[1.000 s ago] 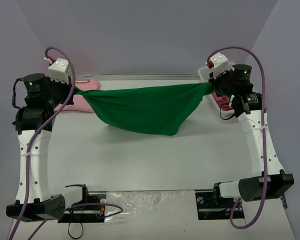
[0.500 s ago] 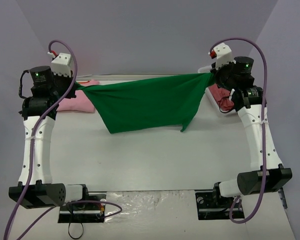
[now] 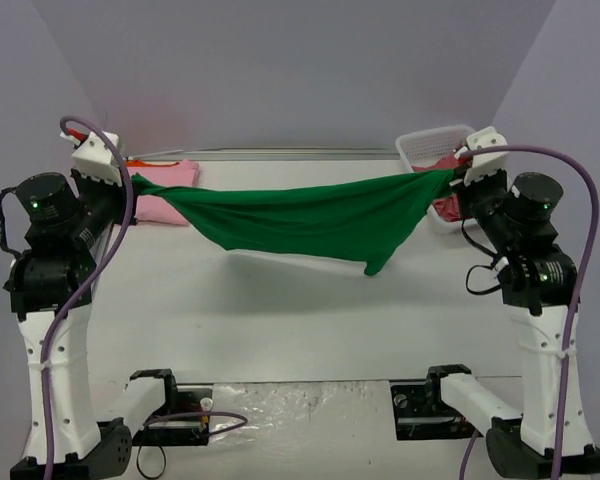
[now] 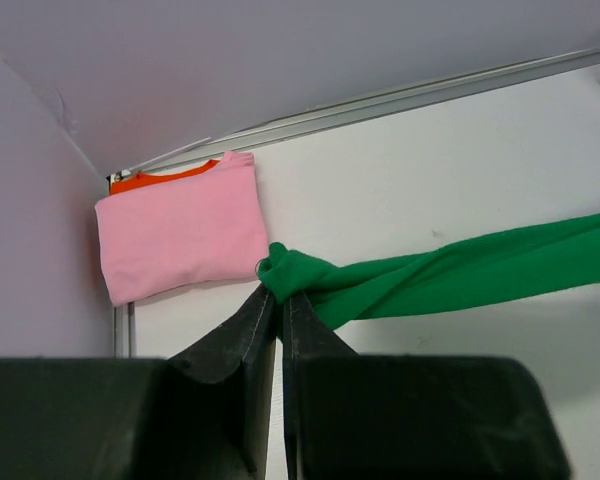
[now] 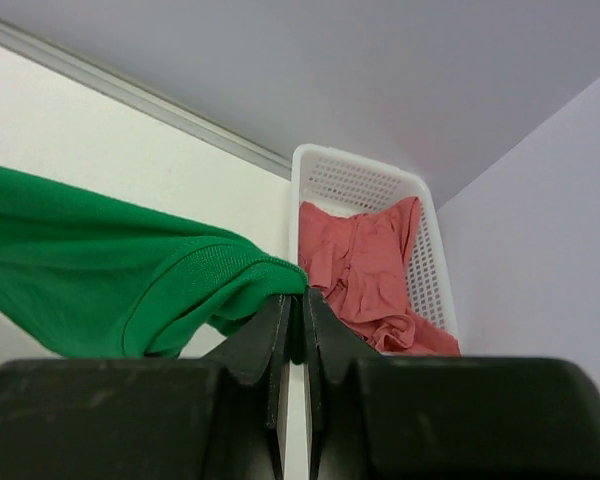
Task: Fold and stack the t-shirts
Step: Flatten out the tshirt
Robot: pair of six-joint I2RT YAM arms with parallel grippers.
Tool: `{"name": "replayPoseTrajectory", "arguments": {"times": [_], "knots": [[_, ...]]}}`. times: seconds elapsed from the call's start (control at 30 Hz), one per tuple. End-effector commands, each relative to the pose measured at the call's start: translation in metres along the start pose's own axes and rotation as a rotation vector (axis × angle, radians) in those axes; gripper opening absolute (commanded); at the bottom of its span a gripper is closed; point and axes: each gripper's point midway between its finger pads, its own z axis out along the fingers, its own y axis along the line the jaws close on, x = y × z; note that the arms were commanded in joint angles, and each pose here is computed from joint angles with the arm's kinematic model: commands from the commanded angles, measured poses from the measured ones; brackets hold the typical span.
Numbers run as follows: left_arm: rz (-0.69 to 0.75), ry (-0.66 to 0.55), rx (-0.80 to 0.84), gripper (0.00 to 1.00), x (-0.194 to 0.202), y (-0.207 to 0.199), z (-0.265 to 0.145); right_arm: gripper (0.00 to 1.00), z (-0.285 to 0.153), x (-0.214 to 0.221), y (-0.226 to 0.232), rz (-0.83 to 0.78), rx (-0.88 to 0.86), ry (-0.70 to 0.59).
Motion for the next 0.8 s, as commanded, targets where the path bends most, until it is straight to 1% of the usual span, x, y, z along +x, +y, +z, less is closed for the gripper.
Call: {"name": "replayPoseTrajectory", "arguments": {"times": [0.0,0.03,0.1,0.13,0.17,0.23,0.27,0.33,0.37,0.43,0.47,0.5,0.53,0.57,0.6,0.63,0.67,0.7,0.73,0.77], "knots": [[0.026,0.015,-0.009,0.02,0.006,0.002,-0.006,0.0,-0.009,-0.008,-0.005,0.022,0.029,-0.034],[0.024,0.027,-0.015,0.02,0.01,0.003,-0.004,0.0,-0.007,-0.007,-0.006,0.021,0.03,-0.03],[0.022,0.037,-0.02,0.02,0.015,0.007,0.007,0.0,0.011,0.004,-0.006,0.017,0.024,0.019],[0.019,0.042,-0.019,0.02,0.017,0.007,0.008,0.0,0.011,0.003,-0.007,0.016,0.026,0.016],[0.016,0.045,-0.018,0.02,0.019,0.009,0.016,0.0,0.025,0.012,-0.006,0.016,0.017,0.053],[0.015,0.062,-0.029,0.02,0.026,0.014,0.028,0.0,0.04,0.021,-0.004,0.019,0.004,0.085],[0.007,0.086,-0.035,0.02,0.037,0.018,0.041,0.0,0.055,0.03,-0.001,0.019,-0.014,0.112],[-0.001,0.116,-0.029,0.02,0.05,0.021,0.056,0.0,0.069,0.038,0.002,0.022,-0.033,0.132],[-0.011,0.146,-0.022,0.02,0.061,0.024,0.072,0.0,0.085,0.046,0.005,0.023,-0.046,0.15],[-0.025,0.177,-0.011,0.02,0.069,0.026,0.087,0.0,0.1,0.048,0.001,0.019,-0.04,0.159],[-0.034,0.199,0.0,0.02,0.073,0.029,0.103,0.0,0.117,0.059,0.004,0.021,-0.055,0.194],[-0.042,0.207,0.006,0.02,0.074,0.03,0.112,0.0,0.125,0.061,0.003,0.022,-0.056,0.204],[-0.044,0.21,0.008,0.02,0.072,0.032,0.119,0.0,0.131,0.051,-0.001,0.014,-0.05,0.185],[-0.06,0.248,0.014,0.02,0.082,0.035,0.136,0.0,0.146,0.059,-0.001,0.013,-0.056,0.209],[-0.057,0.209,0.014,0.02,0.06,0.039,0.141,0.0,0.153,0.055,-0.003,0.011,-0.058,0.205],[-0.074,0.25,0.023,0.02,0.069,0.041,0.155,0.0,0.157,0.035,-0.012,0.008,-0.04,0.163],[-0.079,0.238,0.025,0.02,0.059,0.042,0.16,0.0,0.169,0.037,-0.012,0.012,-0.046,0.172],[-0.073,0.177,0.025,0.02,0.028,0.045,0.159,0.0,0.172,0.028,-0.016,0.01,-0.04,0.153],[-0.08,0.177,0.031,0.02,0.023,0.046,0.165,0.0,0.173,0.018,-0.02,0.01,-0.034,0.136],[-0.081,0.162,0.03,0.02,0.012,0.046,0.16,0.0,0.172,-0.002,-0.027,0.012,-0.02,0.095]]}}
